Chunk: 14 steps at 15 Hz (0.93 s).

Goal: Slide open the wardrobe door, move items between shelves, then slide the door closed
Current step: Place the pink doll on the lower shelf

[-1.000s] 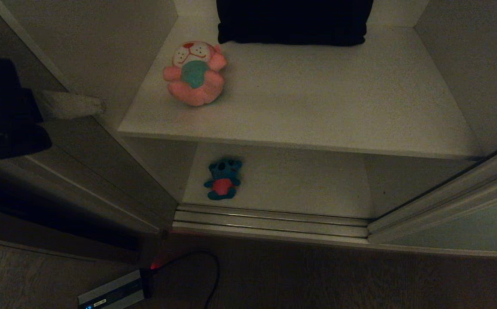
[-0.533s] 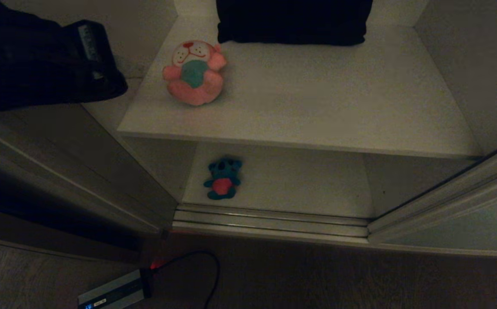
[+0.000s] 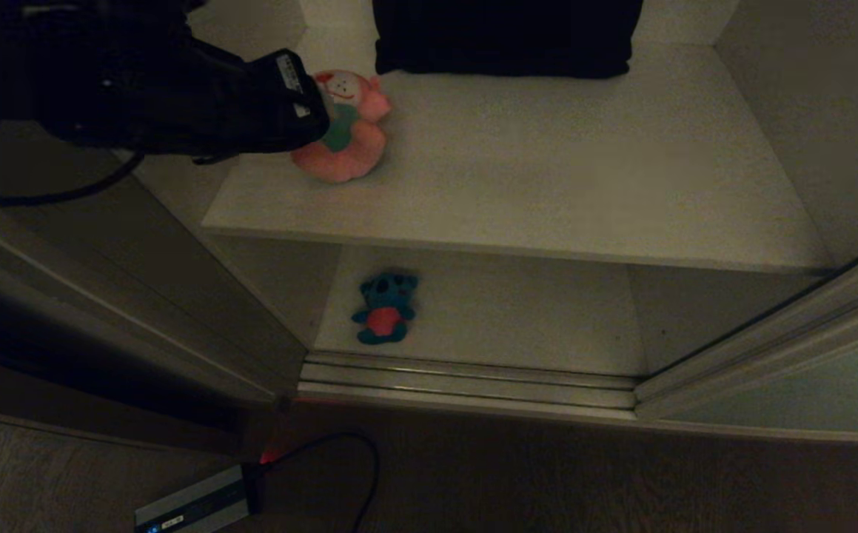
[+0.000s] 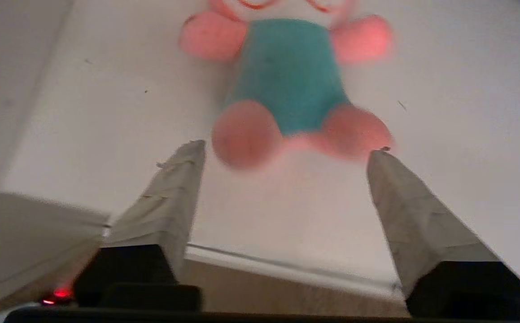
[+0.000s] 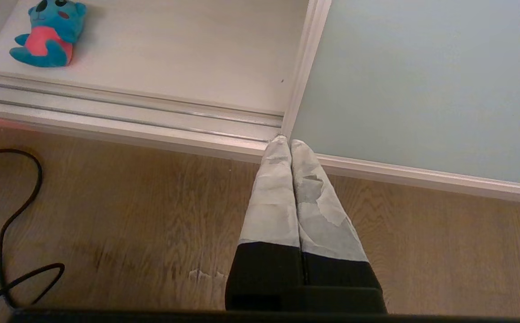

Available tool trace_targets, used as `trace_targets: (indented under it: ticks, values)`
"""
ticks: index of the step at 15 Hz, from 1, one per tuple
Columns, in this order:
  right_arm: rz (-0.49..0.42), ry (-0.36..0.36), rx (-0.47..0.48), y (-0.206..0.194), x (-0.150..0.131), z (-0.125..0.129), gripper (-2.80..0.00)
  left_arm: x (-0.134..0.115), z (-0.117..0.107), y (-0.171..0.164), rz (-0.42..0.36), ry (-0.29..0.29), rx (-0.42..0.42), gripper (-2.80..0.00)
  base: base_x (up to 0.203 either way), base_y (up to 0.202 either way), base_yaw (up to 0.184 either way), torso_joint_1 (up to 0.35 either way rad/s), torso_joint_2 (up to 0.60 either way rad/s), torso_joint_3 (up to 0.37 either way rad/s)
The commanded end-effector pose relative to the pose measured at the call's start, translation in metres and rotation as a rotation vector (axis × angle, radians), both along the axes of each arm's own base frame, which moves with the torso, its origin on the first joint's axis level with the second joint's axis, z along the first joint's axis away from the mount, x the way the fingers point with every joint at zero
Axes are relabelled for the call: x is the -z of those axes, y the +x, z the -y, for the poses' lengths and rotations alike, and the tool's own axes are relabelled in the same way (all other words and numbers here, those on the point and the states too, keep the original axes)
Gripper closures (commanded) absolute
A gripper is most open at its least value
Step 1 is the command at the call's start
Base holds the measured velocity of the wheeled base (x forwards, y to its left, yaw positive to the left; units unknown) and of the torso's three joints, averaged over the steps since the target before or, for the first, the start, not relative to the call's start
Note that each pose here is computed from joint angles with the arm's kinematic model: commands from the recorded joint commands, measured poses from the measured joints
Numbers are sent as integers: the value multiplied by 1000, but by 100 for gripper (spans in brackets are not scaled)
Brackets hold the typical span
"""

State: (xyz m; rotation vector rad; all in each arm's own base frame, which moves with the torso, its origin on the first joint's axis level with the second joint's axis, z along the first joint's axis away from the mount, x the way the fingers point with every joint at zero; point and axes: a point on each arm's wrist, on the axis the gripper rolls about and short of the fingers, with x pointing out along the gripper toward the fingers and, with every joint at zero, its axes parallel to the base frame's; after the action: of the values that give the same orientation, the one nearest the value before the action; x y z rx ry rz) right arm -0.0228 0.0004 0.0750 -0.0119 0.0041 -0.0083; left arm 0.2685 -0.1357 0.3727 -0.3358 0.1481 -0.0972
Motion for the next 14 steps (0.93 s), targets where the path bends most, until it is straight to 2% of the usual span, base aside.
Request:
trace_targets:
  ticks: [1, 6, 11, 12, 14]
  values:
    - [-5, 0, -1, 0, 1, 0, 0, 22, 11, 42, -63, -22, -43, -280, 0, 0, 0, 0, 0, 0]
    - [-6, 0, -1, 0, 1, 0, 0, 35, 12, 76, -75, -17, -94, -280, 0, 0, 0, 0, 0, 0]
    - [-4, 0, -1, 0, 1, 0, 0, 34, 8, 86, -21, -65, -89, -280, 0, 0, 0, 0, 0, 0]
    - [-5, 0, -1, 0, 1, 0, 0, 33, 7, 86, -19, -66, -86, 0, 0, 0, 0, 0, 0, 0]
    - [-4, 0, -1, 0, 1, 0, 0, 28, 6, 82, -7, -68, -79, 0, 0, 0, 0, 0, 0, 0]
